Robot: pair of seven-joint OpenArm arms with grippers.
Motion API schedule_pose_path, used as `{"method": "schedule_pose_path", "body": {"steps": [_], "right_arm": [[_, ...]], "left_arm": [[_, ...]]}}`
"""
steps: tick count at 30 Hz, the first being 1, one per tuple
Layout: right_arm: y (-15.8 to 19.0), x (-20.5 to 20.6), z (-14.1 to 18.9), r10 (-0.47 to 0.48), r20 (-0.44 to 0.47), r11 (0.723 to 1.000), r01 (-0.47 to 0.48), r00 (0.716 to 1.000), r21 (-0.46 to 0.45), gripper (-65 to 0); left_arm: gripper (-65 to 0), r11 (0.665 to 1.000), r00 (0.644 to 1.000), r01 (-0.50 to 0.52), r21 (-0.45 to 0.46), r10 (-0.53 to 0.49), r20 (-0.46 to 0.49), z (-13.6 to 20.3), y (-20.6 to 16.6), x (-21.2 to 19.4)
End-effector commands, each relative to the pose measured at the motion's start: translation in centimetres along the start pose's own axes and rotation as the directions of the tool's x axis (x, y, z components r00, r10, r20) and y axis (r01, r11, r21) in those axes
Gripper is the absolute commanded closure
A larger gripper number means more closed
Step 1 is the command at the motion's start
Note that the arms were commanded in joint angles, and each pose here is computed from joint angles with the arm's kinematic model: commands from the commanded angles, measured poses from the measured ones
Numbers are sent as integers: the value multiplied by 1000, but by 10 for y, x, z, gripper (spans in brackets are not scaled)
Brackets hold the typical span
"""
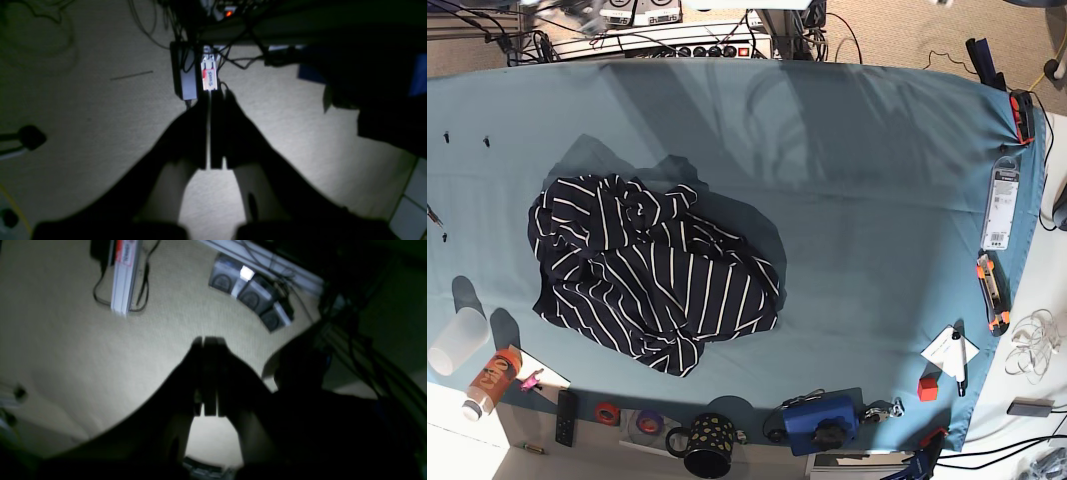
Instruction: Layout the t-shirt on the table in an organized manner, then fold the t-shirt properly
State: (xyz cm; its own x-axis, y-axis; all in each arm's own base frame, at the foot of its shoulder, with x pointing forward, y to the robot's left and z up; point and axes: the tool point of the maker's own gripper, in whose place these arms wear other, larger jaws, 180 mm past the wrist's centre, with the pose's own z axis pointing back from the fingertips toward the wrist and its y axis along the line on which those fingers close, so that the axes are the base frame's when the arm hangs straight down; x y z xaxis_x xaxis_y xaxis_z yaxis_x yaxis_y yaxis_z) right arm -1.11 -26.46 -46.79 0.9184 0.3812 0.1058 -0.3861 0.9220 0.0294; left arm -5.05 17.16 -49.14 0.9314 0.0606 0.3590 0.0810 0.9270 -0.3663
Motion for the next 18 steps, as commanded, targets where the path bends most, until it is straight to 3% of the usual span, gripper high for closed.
{"method": "schedule_pose_path", "body": {"steps": [1, 6, 10, 14, 18], "right_arm": [[-3, 2, 12, 2, 11, 1000, -2, 1000, 7, 0], [-3, 31, 57, -3, 105, 998, -4, 995, 66, 0], [-24, 69, 96, 17, 234, 1000, -18, 972, 2, 0], [-46, 112, 140, 38, 395, 996, -3, 918, -88, 0], [-62, 154, 182, 111, 529, 982, -9, 841, -191, 0]], "left_arm": [[0, 1000, 1000, -4, -5, 4, 14, 14, -2, 3], [0, 999, 998, -49, -5, 49, 30, 50, -7, 31], [0, 995, 991, -98, -26, 100, 88, 76, -9, 68], [0, 993, 966, -112, -35, 117, 232, 101, -9, 111], [0, 999, 936, -44, -32, 52, 349, 113, -13, 154]]}}
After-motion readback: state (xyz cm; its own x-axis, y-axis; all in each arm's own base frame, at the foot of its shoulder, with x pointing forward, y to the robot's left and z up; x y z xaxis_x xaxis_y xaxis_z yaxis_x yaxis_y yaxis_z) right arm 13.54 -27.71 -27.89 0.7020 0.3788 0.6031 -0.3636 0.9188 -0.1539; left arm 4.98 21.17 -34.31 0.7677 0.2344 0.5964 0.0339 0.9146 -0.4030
